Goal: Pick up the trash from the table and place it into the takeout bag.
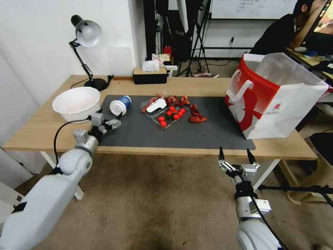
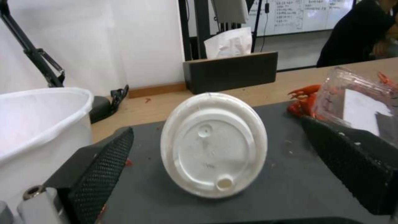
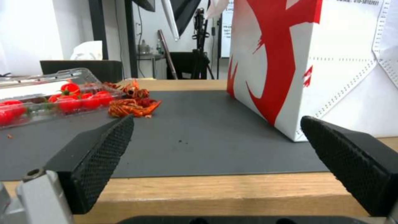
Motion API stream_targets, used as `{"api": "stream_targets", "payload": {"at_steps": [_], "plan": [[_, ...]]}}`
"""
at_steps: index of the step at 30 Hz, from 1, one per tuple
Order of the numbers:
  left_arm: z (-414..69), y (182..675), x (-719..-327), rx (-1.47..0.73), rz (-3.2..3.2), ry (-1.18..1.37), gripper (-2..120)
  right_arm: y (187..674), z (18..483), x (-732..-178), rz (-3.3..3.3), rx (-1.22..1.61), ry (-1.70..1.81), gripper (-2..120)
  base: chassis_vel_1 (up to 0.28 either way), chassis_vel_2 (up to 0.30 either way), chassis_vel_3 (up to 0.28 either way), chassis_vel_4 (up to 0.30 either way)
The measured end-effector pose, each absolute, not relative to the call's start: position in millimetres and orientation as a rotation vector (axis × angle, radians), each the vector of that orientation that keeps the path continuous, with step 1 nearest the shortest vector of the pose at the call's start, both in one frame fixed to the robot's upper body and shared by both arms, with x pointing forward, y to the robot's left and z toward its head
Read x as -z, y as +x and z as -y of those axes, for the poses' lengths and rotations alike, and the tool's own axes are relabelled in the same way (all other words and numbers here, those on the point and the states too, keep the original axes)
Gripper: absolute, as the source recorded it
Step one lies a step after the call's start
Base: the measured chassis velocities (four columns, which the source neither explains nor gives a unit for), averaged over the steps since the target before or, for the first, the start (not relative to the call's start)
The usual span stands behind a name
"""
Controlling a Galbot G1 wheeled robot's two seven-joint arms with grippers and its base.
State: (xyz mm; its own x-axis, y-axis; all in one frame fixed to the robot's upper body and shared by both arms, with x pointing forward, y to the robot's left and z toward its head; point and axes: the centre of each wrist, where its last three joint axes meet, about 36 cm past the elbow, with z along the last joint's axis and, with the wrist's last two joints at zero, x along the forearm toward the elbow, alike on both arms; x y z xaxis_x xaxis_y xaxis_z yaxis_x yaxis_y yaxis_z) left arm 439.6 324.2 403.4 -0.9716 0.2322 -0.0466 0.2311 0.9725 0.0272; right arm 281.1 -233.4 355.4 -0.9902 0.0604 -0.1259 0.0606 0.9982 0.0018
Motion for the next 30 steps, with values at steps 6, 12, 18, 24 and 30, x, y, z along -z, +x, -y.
{"api": "stream_targets", "payload": {"at_steps": [6, 12, 18, 24, 30], "plan": [[-334.7, 464.7, -403.2, -0.045, -3.1, 0.354, 100, 281.5, 233.5, -355.7, -3.016, 0.004, 0.094, 100, 0.0, 0.0, 0.0, 0.0], [-340.4, 514.3, -408.3, -0.037, -3.114, 0.345, 100, 284.3, 234.3, -354.2, -3.016, 0.01, 0.098, 100, 0.0, 0.0, 0.0, 0.0], [-328.9, 535.4, -404.0, -0.037, -3.122, 0.37, 100, 284.6, 237.5, -354.6, -3.015, 0.02, 0.108, 100, 0.0, 0.0, 0.0, 0.0], [-326.6, 551.5, -400.6, -0.056, -3.133, 0.364, 100, 284.2, 240.0, -355.6, -3.014, 0.025, 0.113, 100, 0.0, 0.0, 0.0, 0.0], [-328.9, 559.6, -399.2, -0.091, -3.138, 0.36, 100, 283.7, 239.4, -355.4, -3.015, 0.021, 0.115, 100, 0.0, 0.0, 0.0, 0.0]]}}
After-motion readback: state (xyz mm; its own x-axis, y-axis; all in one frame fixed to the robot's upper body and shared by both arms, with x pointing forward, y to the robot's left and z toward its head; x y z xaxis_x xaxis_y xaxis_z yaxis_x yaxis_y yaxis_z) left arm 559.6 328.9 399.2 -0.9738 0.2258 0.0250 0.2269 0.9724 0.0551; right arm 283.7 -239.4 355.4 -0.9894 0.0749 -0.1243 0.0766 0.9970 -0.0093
